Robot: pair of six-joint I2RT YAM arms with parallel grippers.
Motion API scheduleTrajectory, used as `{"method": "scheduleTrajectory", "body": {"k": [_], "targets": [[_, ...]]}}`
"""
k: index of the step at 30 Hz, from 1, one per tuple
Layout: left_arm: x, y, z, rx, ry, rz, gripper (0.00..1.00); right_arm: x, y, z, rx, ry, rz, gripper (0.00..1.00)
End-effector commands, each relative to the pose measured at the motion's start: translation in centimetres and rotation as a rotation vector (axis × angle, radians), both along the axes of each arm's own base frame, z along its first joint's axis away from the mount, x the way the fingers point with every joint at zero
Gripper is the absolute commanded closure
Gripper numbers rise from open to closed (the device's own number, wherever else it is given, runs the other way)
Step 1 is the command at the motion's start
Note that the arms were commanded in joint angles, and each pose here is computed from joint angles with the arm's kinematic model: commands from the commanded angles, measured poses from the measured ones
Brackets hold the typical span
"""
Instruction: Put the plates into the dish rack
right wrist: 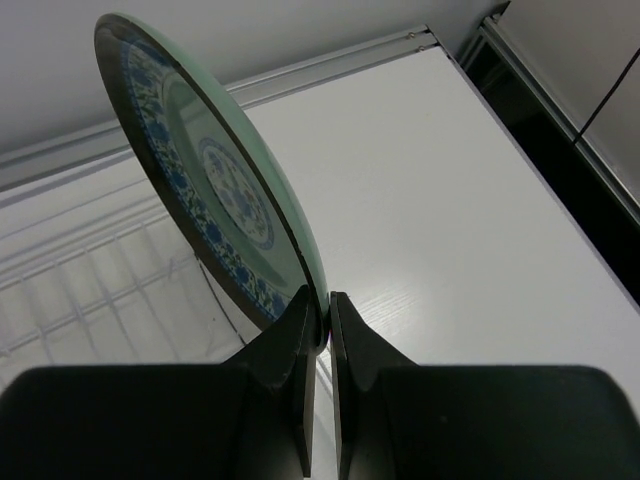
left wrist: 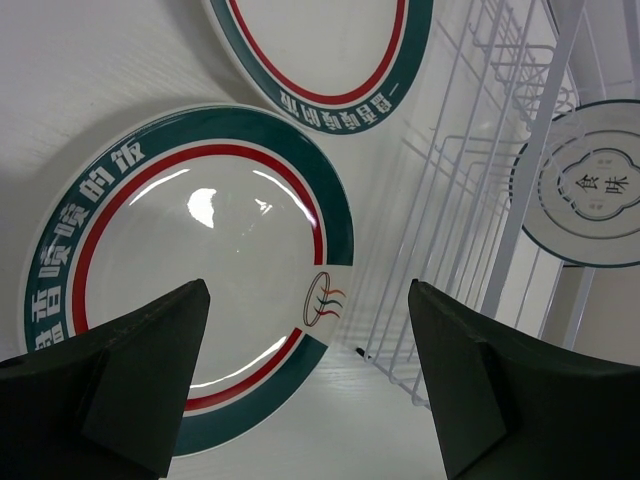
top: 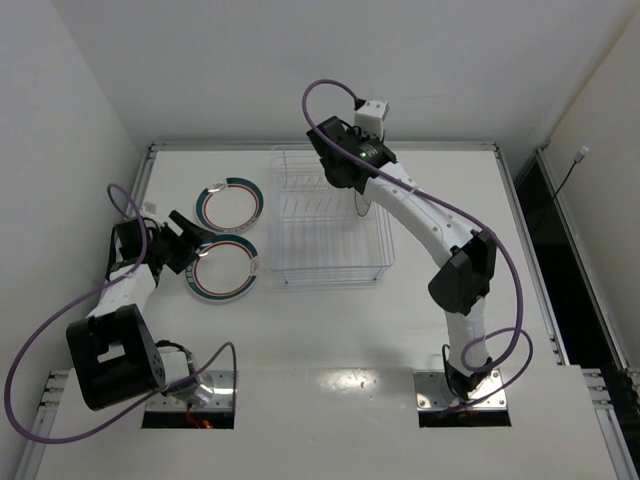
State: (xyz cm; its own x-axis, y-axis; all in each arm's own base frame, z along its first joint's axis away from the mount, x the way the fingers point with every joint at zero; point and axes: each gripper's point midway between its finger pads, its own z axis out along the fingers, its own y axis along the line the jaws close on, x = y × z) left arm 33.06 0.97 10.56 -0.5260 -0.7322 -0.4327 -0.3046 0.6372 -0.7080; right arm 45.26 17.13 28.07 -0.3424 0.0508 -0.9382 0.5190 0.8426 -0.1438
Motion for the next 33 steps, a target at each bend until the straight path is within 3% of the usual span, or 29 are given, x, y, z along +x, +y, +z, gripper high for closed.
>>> {"method": "scheduleTrajectory", "body": {"k": [1,21,29,33], "targets": [[0.4,0.2,0.6,-0.002,-0.033,-0.004,0.22,0.4,0.5,-0.7,-0.066,-0.018,-0.022,1.0],[0.4,0.4,0.5,0.004,-0.031,0.003,0.22,2.5,3.1,-11.9,-0.11,0.202,0.028,1.0],[0.4,0.4,0.2,0.001,-0.022,0.003,0.22,2.5,3.7,-15.6,0.006,0.296,0.08,1.0],[0.3,0.3,0.1,0.004,-0.016,-0.002,0.22,2.9,3.8,-14.4,0.058,0.273,0.092,0.95]]}}
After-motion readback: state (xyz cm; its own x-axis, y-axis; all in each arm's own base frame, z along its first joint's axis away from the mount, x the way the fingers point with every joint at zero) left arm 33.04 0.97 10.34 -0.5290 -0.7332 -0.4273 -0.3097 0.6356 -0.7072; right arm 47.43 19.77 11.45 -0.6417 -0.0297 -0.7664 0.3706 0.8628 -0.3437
